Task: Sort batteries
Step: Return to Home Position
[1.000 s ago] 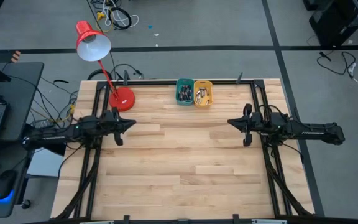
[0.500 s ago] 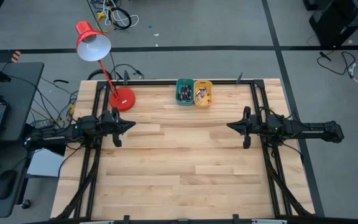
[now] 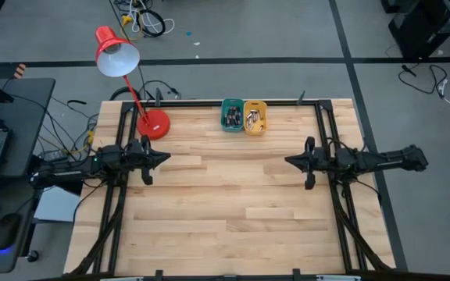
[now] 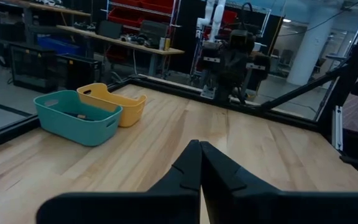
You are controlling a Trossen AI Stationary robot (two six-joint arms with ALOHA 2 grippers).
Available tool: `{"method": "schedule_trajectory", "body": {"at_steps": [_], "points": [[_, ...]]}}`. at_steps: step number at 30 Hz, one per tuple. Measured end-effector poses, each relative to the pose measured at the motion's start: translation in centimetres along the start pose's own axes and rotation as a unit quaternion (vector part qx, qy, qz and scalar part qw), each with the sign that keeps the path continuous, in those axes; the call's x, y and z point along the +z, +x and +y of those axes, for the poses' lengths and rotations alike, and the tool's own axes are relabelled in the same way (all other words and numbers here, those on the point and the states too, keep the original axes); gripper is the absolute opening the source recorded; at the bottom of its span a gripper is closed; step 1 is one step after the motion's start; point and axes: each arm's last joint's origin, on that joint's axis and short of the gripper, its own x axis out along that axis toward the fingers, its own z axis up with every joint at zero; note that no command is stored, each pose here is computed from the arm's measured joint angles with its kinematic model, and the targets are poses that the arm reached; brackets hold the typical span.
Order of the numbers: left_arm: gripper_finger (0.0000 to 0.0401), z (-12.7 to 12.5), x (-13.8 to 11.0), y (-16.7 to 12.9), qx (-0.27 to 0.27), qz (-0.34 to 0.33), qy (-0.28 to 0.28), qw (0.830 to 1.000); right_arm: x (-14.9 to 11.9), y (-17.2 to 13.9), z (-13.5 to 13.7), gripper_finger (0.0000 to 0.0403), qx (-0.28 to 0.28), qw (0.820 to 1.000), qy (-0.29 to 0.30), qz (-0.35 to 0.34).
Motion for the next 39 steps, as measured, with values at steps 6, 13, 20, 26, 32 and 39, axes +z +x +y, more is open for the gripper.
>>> {"method": "schedule_trajectory", "body": {"at_steps": [6, 13, 20, 26, 32, 39], "points": [[0.0006, 0.04, 0.0, 0.0, 0.006, -0.002, 0.003, 1.0, -0.26, -0.05, 0.52, 0.0, 0.027, 0.999, -0.028, -0.007], [0.0005, 0.12, 0.05, -0.01, 0.022, -0.005, 0.002, 1.0, -0.04, -0.29, 0.65, 0.0, 0.037, 0.998, -0.035, -0.021], [0.0005, 0.13, 0.05, -0.01, 0.024, -0.005, 0.009, 1.0, 0.4, -0.76, 0.71, 0.0, 0.066, 0.996, -0.044, -0.04], [0.0005, 0.12, 0.1, -0.01, 0.023, -0.007, 0.0, 1.0, 0.45, -0.83, 0.71, 0.0, 0.07, 0.996, -0.041, -0.035], [0.0005, 0.1, 0.07, 0.0, 0.019, -0.007, -0.003, 1.0, 0.48, -0.78, 0.5, 0.0, 0.055, 0.996, -0.053, -0.036], [0.0005, -0.02, -0.25, 0.13, -0.012, -0.009, -0.004, 1.0, 0.53, -0.73, 0.27, 0.0003, 0.039, 0.997, -0.053, -0.038]]}}
